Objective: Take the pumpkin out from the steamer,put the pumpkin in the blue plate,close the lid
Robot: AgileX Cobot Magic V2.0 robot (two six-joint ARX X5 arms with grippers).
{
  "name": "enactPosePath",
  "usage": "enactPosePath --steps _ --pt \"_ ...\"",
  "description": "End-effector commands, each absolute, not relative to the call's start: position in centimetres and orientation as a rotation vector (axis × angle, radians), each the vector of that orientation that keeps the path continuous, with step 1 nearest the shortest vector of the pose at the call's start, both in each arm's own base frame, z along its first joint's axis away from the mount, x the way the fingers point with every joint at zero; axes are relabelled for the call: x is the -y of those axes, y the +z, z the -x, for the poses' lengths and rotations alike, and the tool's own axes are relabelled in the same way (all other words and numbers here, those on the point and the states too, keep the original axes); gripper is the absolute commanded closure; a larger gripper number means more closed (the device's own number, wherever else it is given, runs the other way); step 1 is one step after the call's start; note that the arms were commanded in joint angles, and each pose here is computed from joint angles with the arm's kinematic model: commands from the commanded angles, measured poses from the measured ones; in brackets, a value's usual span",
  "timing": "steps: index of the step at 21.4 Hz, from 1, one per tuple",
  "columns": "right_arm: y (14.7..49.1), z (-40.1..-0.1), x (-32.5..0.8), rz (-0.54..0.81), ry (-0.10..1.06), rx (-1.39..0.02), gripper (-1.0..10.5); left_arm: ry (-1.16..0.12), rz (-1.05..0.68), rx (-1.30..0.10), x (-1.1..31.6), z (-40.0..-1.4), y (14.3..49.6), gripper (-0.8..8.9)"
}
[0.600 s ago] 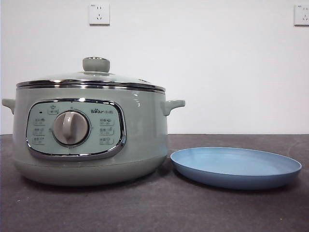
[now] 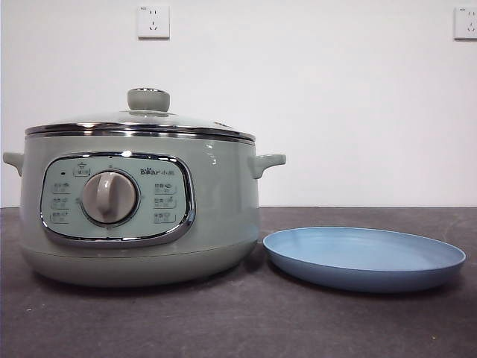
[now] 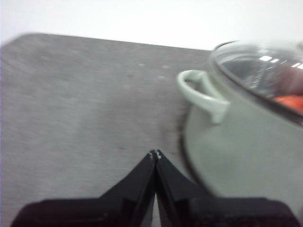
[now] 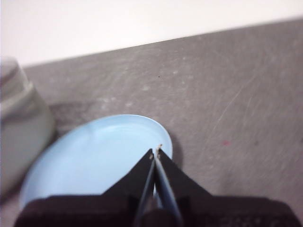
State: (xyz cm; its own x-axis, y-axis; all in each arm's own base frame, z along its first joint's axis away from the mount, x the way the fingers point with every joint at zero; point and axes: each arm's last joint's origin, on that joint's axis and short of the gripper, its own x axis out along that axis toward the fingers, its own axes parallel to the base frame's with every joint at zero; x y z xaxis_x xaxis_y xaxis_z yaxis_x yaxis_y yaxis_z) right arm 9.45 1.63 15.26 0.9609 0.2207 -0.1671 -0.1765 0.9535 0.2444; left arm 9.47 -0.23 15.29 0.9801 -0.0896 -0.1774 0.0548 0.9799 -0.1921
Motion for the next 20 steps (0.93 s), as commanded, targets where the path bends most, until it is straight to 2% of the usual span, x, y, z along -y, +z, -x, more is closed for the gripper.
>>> enactPosePath --steps 1,5,10,20 --pt "14.8 -9.5 -1.6 -0.453 0.176 -0.229 9.5 -0.125 0.322 -0.213 0.4 -9.5 14.9 8.16" --pt "14.8 -9.5 -1.6 -0.517 0.169 -0.233 9.5 -0.199 0.373 -0.221 0.6 -9.5 14.9 8.16" --pt "15.0 -9.5 -1.6 -0.522 0.174 -0.231 9.5 -0.269 0.422 -0.240 0.8 -9.4 15.0 8.19" --pt "17.2 -9.2 -1.7 -0.547 0.218 -0.261 9.6 -0.251 0.503 -0.247 0.8 -9.3 15.9 8.21"
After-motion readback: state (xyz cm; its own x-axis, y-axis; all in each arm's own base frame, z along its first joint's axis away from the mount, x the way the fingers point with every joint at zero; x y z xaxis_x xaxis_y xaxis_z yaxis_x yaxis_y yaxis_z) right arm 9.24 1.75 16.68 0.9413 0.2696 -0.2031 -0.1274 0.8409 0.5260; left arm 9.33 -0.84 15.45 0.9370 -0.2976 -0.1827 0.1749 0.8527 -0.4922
